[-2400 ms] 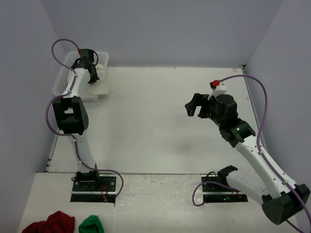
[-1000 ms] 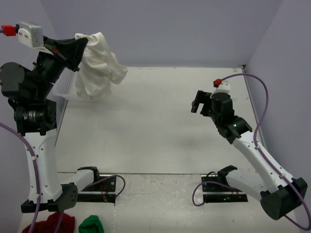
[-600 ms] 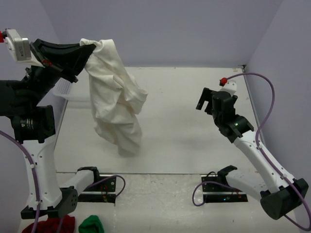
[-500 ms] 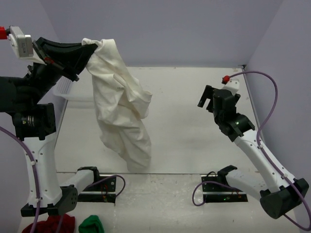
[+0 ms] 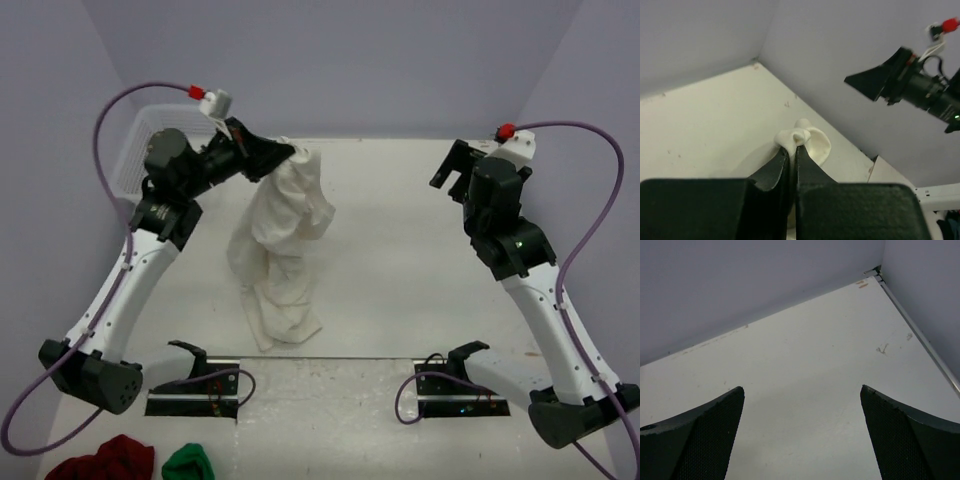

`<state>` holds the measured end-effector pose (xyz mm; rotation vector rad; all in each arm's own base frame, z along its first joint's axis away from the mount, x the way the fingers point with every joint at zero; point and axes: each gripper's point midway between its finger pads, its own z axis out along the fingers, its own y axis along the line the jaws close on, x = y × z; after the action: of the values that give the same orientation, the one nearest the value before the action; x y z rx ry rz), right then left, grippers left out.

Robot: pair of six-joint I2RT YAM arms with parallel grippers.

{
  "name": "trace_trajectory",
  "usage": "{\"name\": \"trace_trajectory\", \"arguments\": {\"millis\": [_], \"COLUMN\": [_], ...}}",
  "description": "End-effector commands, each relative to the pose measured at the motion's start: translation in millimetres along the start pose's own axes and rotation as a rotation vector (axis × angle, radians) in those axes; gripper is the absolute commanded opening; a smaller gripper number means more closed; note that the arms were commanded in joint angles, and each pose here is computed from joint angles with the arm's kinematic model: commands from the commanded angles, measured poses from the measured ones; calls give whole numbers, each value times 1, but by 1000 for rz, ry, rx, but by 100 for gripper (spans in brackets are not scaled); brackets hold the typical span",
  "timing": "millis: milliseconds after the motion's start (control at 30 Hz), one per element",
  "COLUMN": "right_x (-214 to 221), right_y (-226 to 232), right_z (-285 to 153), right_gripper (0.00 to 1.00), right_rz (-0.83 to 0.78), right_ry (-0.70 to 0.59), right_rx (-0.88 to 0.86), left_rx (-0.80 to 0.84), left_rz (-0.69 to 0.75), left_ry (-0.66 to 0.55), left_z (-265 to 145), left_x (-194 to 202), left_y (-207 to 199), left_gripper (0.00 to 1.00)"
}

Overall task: Fold and stack the t-shirts
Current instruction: Move the tshirt to the center of the board

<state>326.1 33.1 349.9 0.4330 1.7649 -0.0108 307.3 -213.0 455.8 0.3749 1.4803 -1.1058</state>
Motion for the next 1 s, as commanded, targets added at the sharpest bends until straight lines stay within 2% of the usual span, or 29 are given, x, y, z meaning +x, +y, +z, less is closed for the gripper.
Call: {"name": "trace_trajectory", "arguments": {"millis": [0, 33, 67, 100, 167, 233, 267, 300, 367, 400, 600, 667, 833, 867, 900, 967], "right_x": [-18, -19, -18, -18, -11, -3, 6, 11, 20, 33, 86, 100, 127, 136, 142, 159], "right_y": [3, 5, 6, 8, 10, 10, 7, 6, 6, 4, 14, 21, 39, 43, 51, 60], "right_z": [-6, -7, -7, -7, -6, -7, -6, -7, -11, -10, -26, -34, -49, -52, -56, -55], "right_gripper": [99, 99, 99, 99, 99, 99, 99, 99, 99, 99, 99, 99, 99, 99, 99, 99], "right_rz": [-14, -17, -22, -23, -40, -38, -46, -49, -51, -64, -104, -131, -151, -151, -162, -169], "right_ry": [-19, -16, -11, -6, 24, 50, 72, 84, 100, 128, 280, 327, 434, 461, 473, 509], "right_rx": [-21, -29, -35, -44, -54, -60, -55, -59, -83, -87, -240, -311, -440, -472, -498, -518], "left_rx": [-30, -19, -28, -16, -16, 2, -22, -42, -109, -122, -264, -326, -435, -483, -518, -585], "left_rz": [63, 47, 47, 66, 63, 96, 104, 145, 178, 200, 112, 81, 50, 38, 34, 25], "left_ry": [6, 64, 81, 63, 96, 44, 76, 25, 66, 26, 31, 62, 118, 133, 133, 141], "left_z": [34, 54, 63, 71, 93, 107, 107, 109, 116, 116, 109, 107, 103, 98, 92, 81], "left_x": [26, 49, 56, 46, 56, 29, 32, 2, 2, -22, -24, -10, 31, 43, 47, 59], "left_y": [-1, -1, 0, -6, -2, -10, -6, -12, 6, 3, 106, 144, 200, 216, 230, 252], "left_gripper": [0, 0, 0, 0, 0, 0, 0, 0, 0, 0, 0, 0, 0, 15, 38, 75]}}
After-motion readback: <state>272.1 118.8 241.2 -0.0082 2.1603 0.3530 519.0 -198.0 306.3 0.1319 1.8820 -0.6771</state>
